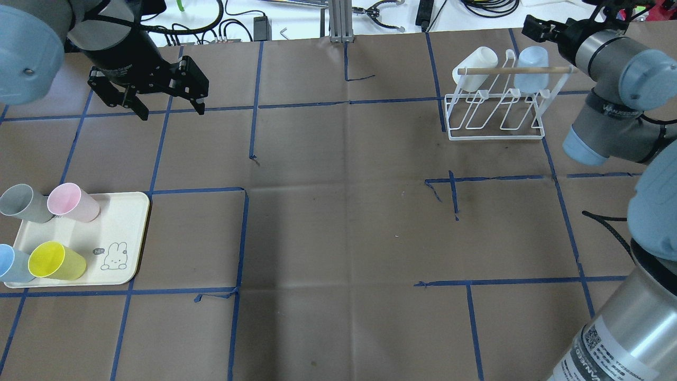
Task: Transfer IKEA cup to right arm and place on rack
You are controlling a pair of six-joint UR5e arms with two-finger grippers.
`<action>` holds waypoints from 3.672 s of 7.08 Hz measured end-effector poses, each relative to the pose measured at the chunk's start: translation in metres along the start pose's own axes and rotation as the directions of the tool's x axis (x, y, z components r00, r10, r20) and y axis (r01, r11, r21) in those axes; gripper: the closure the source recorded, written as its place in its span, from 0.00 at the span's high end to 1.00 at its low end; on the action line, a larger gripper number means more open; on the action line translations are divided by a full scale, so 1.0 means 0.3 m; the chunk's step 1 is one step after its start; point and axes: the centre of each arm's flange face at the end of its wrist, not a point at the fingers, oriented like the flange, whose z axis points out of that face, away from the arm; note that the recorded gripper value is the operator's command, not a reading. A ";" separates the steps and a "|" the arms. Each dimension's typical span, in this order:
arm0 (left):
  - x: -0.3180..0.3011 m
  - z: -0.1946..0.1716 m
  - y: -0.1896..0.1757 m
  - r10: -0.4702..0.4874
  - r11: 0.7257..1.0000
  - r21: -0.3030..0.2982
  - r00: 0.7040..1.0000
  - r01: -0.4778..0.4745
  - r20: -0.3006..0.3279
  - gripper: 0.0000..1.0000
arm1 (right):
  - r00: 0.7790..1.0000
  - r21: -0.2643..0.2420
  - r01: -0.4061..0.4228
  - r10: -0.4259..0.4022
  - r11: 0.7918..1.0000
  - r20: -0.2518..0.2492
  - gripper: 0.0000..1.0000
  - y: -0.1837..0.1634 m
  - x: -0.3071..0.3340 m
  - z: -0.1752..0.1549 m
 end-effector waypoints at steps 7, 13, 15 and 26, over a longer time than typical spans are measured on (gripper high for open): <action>0.000 0.001 -0.001 0.000 1.000 -0.001 1.000 0.000 0.001 0.99 | 0.996 -0.546 -0.033 -0.021 0.837 -0.092 1.00 -0.249 -0.510 -0.345; -0.002 0.004 -0.004 0.002 1.000 0.001 1.000 -0.002 0.015 0.99 | 0.985 -0.846 -0.107 -0.057 0.523 -0.160 1.00 -0.174 -0.811 -0.753; -0.001 0.010 -0.009 0.002 1.000 -0.002 1.000 -0.002 0.015 0.99 | 0.985 -0.847 -0.108 -0.058 0.521 -0.161 1.00 -0.188 -0.818 -0.820; -0.001 0.011 -0.010 0.002 1.000 -0.001 1.000 -0.002 0.015 0.99 | 0.985 -0.856 -0.111 -0.058 0.505 -0.162 1.00 -0.174 -0.815 -0.792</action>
